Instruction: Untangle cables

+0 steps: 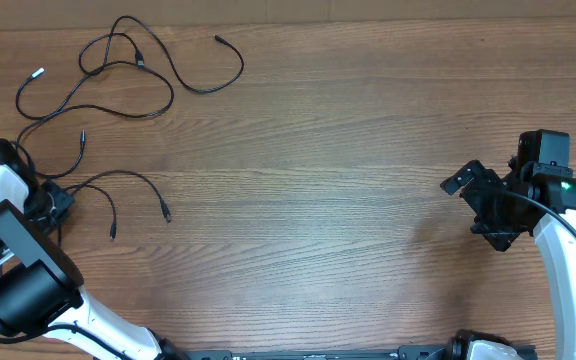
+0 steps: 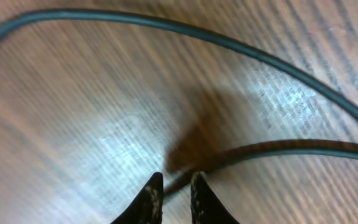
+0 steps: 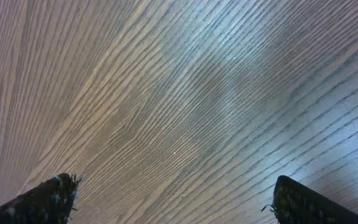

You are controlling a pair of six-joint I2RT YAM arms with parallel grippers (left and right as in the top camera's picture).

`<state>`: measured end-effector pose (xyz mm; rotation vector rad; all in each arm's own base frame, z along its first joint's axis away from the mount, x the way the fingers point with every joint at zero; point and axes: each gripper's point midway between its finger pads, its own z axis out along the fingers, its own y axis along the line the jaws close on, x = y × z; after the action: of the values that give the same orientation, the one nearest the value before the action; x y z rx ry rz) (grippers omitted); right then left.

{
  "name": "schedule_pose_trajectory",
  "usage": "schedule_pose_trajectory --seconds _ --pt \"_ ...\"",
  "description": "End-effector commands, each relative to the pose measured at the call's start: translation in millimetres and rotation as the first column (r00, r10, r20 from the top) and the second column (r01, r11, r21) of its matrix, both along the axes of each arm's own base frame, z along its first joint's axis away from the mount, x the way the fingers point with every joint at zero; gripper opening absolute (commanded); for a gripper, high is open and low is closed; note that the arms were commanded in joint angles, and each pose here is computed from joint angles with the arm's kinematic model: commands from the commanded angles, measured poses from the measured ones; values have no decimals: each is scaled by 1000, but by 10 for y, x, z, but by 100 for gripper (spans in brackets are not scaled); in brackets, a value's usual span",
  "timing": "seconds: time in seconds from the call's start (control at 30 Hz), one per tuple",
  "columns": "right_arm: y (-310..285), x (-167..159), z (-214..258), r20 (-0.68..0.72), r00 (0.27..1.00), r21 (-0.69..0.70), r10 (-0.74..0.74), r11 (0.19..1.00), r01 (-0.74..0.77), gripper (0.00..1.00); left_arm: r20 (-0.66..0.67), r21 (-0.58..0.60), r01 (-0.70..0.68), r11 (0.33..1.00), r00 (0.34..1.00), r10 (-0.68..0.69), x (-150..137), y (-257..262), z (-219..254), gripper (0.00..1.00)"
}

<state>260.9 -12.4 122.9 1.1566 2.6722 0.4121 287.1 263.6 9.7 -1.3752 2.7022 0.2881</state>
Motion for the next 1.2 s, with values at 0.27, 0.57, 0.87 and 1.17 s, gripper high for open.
schedule_pose_trajectory --seconds 0.27,0.57,0.87,1.17 --pt "-33 63 88 33 999 -15 0 1000 1 100 190 -19 75 997 979 -70 633 89 791 46" --pt "-33 63 88 33 999 -15 0 1000 1 100 521 -368 355 859 844 -125 1308 -1040 1022 68" --pt "-33 63 88 33 999 -15 0 1000 1 100 269 -267 568 779 820 -505 1312 -2345 780 85" --pt "-33 63 88 33 999 -15 0 1000 1 100 125 -124 760 638 650 -749 1229 -3401 966 100"
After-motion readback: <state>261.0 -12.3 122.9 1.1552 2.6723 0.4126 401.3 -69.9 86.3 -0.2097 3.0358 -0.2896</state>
